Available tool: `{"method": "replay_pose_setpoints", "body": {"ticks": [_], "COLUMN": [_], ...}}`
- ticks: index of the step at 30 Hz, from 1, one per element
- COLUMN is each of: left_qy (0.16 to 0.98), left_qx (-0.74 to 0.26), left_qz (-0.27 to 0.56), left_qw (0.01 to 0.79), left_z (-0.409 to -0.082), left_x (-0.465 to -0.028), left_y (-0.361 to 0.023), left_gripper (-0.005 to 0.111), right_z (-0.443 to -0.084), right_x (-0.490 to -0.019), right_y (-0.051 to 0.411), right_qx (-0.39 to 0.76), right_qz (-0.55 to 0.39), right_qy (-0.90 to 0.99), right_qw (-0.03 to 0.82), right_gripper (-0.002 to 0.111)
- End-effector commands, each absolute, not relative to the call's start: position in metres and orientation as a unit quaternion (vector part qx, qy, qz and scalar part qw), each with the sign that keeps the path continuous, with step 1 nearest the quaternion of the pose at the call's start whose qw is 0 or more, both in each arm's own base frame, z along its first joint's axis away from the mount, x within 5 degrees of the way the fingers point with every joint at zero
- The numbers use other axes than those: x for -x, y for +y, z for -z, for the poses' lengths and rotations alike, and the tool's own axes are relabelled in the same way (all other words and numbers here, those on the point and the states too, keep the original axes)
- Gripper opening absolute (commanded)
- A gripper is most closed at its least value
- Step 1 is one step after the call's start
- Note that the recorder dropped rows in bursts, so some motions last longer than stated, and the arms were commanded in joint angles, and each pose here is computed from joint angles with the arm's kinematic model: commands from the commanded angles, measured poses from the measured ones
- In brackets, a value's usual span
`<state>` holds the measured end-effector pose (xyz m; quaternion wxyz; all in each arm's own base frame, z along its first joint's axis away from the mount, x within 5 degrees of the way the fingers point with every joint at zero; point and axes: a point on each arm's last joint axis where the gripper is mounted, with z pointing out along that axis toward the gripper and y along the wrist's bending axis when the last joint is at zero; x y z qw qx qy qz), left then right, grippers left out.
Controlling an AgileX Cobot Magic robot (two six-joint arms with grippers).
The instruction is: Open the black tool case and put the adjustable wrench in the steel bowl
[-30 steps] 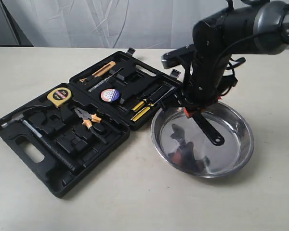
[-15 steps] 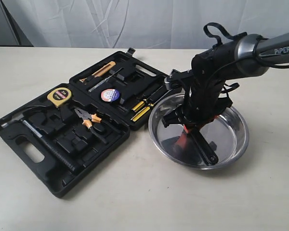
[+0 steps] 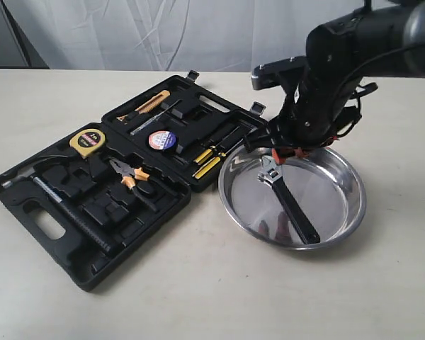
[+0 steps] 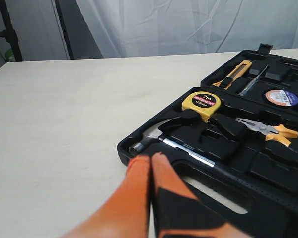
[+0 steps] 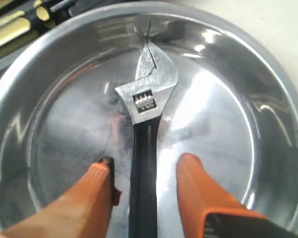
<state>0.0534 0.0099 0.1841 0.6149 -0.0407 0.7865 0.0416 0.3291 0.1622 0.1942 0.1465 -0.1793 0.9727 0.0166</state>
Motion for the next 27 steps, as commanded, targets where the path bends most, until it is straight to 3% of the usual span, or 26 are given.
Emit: {"method": "replay_pose_setpoints", "body": {"ticks": [1, 4, 14, 24, 27], "left_qy": [0.784, 0.784, 0.784, 0.784, 0.784], "left_qx": [0.040, 0.040, 0.040, 0.040, 0.040], "left_qz": [-0.040, -0.040, -0.040, -0.040, -0.040], "left_qw": [0.618, 0.618, 0.618, 0.618, 0.618], "left_z": [-0.184, -0.184, -0.184, -0.184, -0.184], "left_x": [-0.053, -0.053, -0.053, -0.053, -0.053], "left_y": [0.010, 0.010, 0.010, 0.010, 0.010], "left_gripper": [0.000, 0.000, 0.000, 0.000, 0.000], "right_z": [-0.241, -0.260, -0.308, -0.338, -0.343], "right_x": [-0.297, -0.264, -0.162, -0.130, -0.123], "right_y": [0.147, 0.130, 0.083, 0.070, 0.060], "right_qx": [0.176, 0.174, 0.153, 0.142, 0.128], "right_qz": [-0.029, -0.036, -0.083, -0.129, -0.138], "right_qy": [0.966, 0.962, 0.951, 0.923, 0.884], "right_qw": [0.185, 0.207, 0.257, 0.334, 0.428], "right_gripper": [0.022, -0.001, 0.000, 0.000, 0.000]}}
